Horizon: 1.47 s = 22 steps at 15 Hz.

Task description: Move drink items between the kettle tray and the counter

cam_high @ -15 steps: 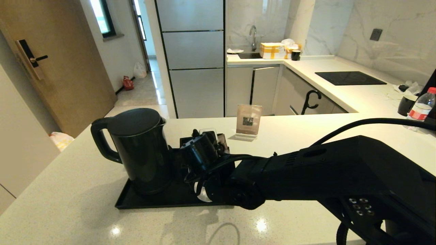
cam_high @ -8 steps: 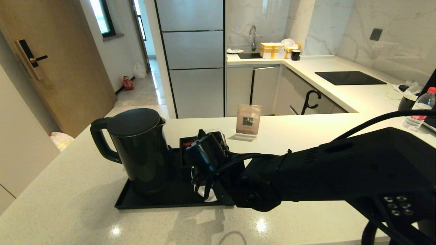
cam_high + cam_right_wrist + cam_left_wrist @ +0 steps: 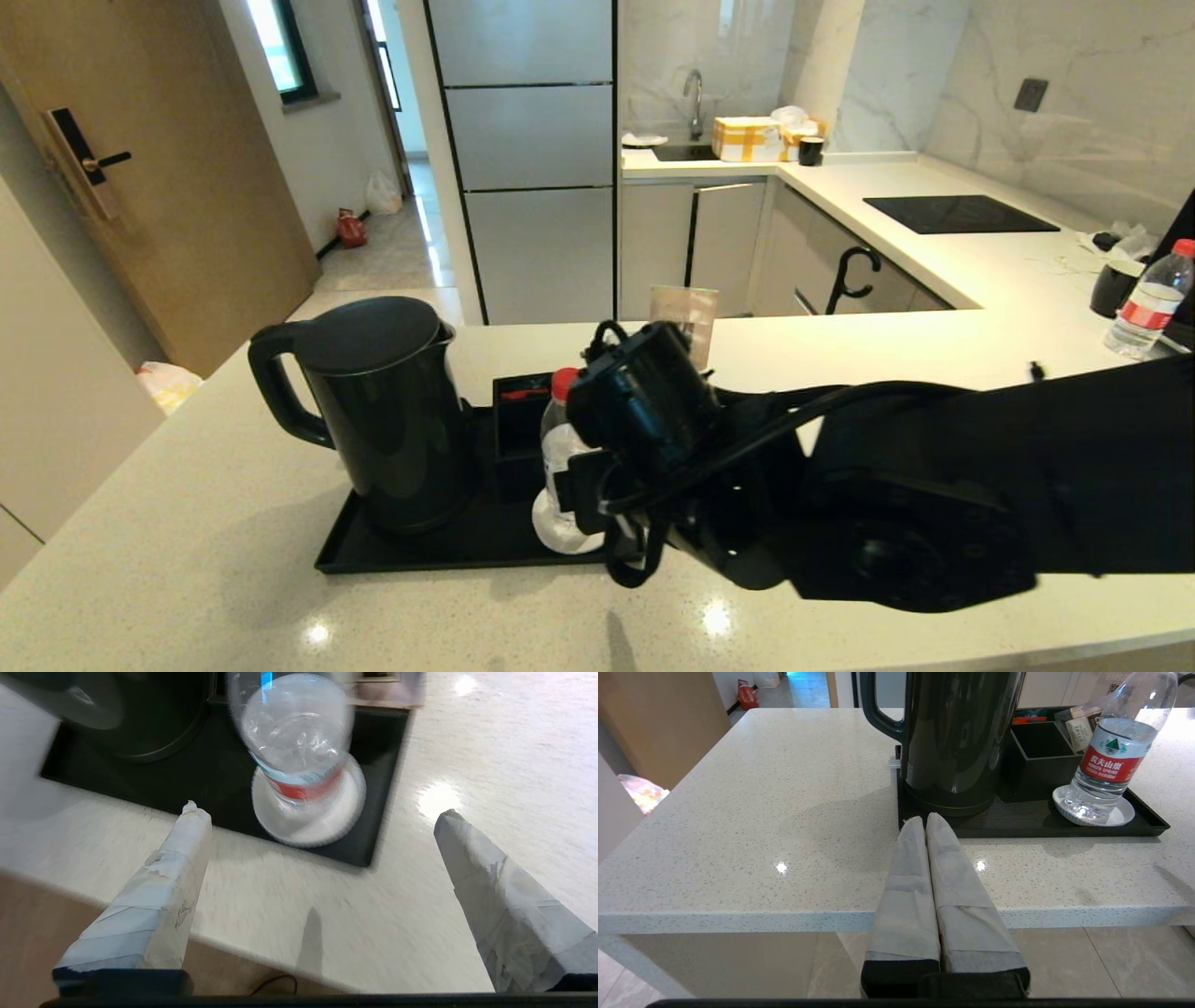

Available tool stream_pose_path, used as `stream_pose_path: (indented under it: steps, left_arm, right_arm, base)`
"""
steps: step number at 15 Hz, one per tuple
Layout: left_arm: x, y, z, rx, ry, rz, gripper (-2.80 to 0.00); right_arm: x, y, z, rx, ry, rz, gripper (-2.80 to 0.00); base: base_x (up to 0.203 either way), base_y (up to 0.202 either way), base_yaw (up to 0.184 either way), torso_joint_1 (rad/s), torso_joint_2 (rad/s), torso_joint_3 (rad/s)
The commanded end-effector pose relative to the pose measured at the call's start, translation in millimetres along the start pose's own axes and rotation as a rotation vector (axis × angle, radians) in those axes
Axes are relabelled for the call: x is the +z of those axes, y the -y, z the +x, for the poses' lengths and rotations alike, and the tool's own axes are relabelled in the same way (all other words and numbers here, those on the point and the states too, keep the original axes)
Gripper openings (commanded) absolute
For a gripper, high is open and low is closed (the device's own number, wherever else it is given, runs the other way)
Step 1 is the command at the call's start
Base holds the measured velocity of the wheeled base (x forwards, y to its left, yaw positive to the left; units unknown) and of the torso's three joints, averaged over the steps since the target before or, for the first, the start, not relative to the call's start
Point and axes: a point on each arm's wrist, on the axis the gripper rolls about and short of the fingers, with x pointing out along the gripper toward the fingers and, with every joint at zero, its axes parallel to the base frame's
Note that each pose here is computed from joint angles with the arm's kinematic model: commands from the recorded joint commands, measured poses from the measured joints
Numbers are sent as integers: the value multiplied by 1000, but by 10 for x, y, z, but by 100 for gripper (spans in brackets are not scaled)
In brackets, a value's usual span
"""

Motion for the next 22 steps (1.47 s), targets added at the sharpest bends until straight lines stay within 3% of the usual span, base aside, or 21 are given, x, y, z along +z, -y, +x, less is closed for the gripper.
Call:
stream_pose_path:
  steps: [1,2,6,8,11,14,17,20,22]
  left_arm:
    - [1,0,1,1,-1,0,-280]
    - [1,0,1,-1,-1,0,-280]
    - [1,0,1,1,-1,0,-280]
    - [1,0,1,0,-1,0,-280]
    - [1,0,1,1,-1,0,-280]
    - [1,0,1,1,-1,0,-280]
    - [1,0,1,0,-1,0,-280]
    - [1,0,1,1,-1,0,-280]
    - [1,0,1,1,-1,1,-280]
  right_arm:
    - [174,215,-583,51,71,41,0]
    - [190,332,-783,60,79,48,-280]
    - [342,1247,-1730,36,129,132,-280]
    - [271,1587,-2126,22,113,141,-280]
    - [21,1983,-2936,-63,225,222,-280]
    - [-431,2029,-3627,-141,371,296,-280]
    - [-926,1819,-4133,-257,578,293,-280]
    - [-1459,1635,-4234,-323,656,284,-280]
    - [-1704,1536,-4183,-375,635,305,-280]
  base:
    - [0,0,0,0,0,0]
    - [0,0,0,0,0,0]
    - [0,0,0,0,0,0]
    - [0,0,0,0,0,0]
    - [0,0,0,0,0,0]
    - [0,0,0,0,0,0]
    - [0,0,0,0,0,0]
    - [0,0,0,0,0,0]
    - [0,0,0,0,0,0]
